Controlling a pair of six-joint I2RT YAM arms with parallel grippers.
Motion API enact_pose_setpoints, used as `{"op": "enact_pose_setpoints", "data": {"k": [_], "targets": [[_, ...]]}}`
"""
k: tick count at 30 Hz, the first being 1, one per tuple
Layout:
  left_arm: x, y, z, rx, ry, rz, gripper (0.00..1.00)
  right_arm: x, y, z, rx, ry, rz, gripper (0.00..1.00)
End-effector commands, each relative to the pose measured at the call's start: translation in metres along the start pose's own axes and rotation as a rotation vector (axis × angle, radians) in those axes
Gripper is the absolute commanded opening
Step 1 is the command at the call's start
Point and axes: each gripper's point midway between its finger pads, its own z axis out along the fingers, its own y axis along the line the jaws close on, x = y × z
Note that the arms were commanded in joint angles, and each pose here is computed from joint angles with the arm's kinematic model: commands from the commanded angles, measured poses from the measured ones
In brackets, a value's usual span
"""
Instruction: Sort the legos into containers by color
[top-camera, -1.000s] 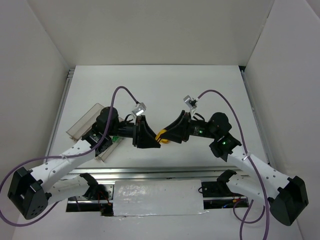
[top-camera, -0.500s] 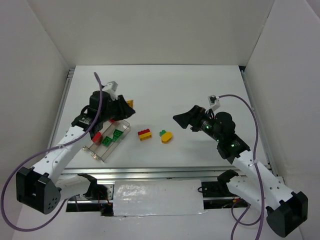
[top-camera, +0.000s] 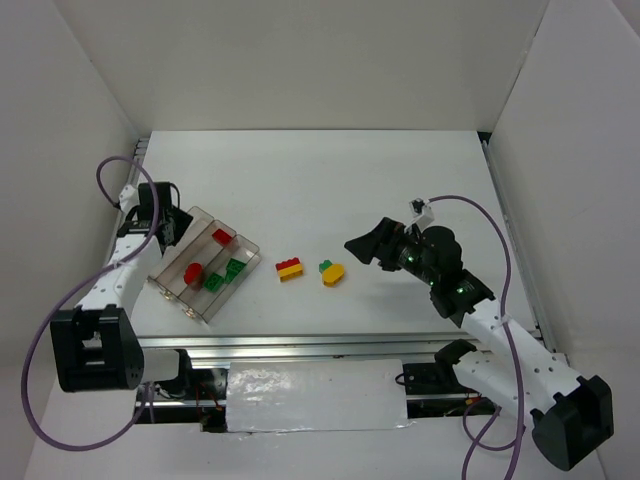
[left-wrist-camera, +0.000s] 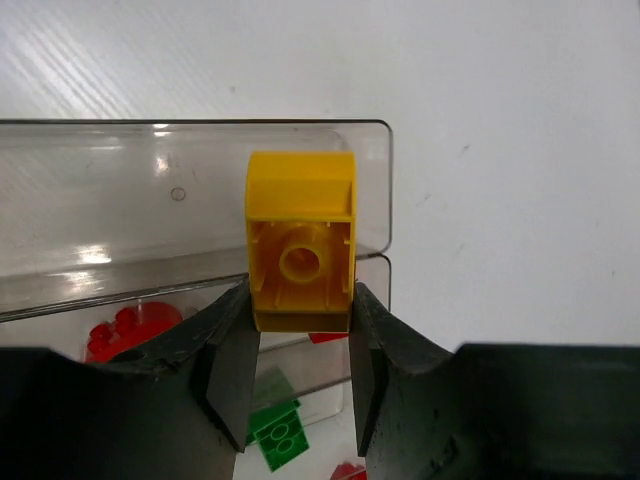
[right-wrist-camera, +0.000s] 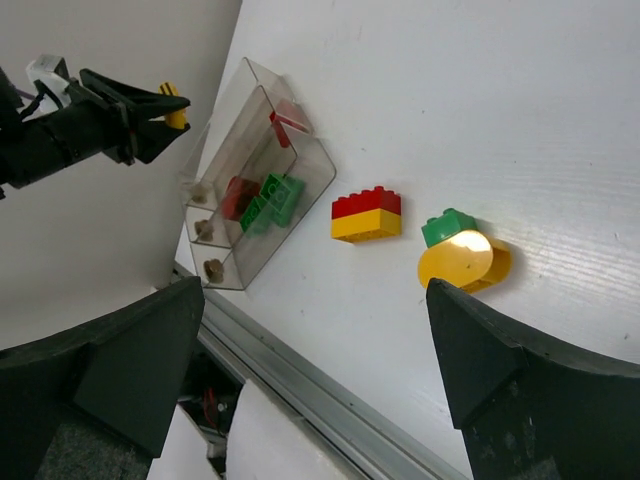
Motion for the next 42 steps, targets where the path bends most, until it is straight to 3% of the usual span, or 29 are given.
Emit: {"op": "enact_pose_setpoints", "data": {"k": [1,5,9,18,21,22,24,32,35,42], "targets": [[-0.008,-0.007,0.012,-0.005,-0.012,-0.121,0.04,0.002,-0.004,0.003,0.005,0.005,-0.01,1.0],[0.003,0.004,0.023,-0.021,0.003,-0.162,0.06,0.003,-0.003,0.006,-0.005,0.018,-0.015,1.0],[0.002,0.007,0.031,-0.032,0.002,-0.164,0.2,0.004,-0.001,0.007,-0.021,0.024,-0.02,1.0],[0.015,0.018,0.051,-0.04,0.065,-0.196,0.38,0.009,-0.002,0.01,-0.026,0.04,-0.014,1.0],[0.018,0.016,0.053,-0.027,0.082,-0.192,0.54,0.009,-0.004,0.011,-0.019,0.041,-0.014,1.0],[0.019,0.015,0.051,-0.022,0.083,-0.193,0.67,0.009,-0.004,0.011,-0.02,0.04,-0.014,1.0],[0.018,0.016,0.05,-0.022,0.078,-0.201,0.77,0.01,-0.004,0.012,-0.022,0.044,-0.013,1.0],[-0.003,-0.003,0.025,0.066,0.036,-0.183,0.83,0.018,-0.007,0.02,-0.022,0.086,-0.013,1.0],[-0.01,-0.023,0.001,0.189,0.025,-0.126,0.86,0.03,-0.038,0.037,0.149,0.166,0.009,1.0],[-0.001,-0.061,-0.066,0.431,0.071,0.241,0.99,0.072,-0.074,0.069,0.484,0.342,-0.145,1.0]]}}
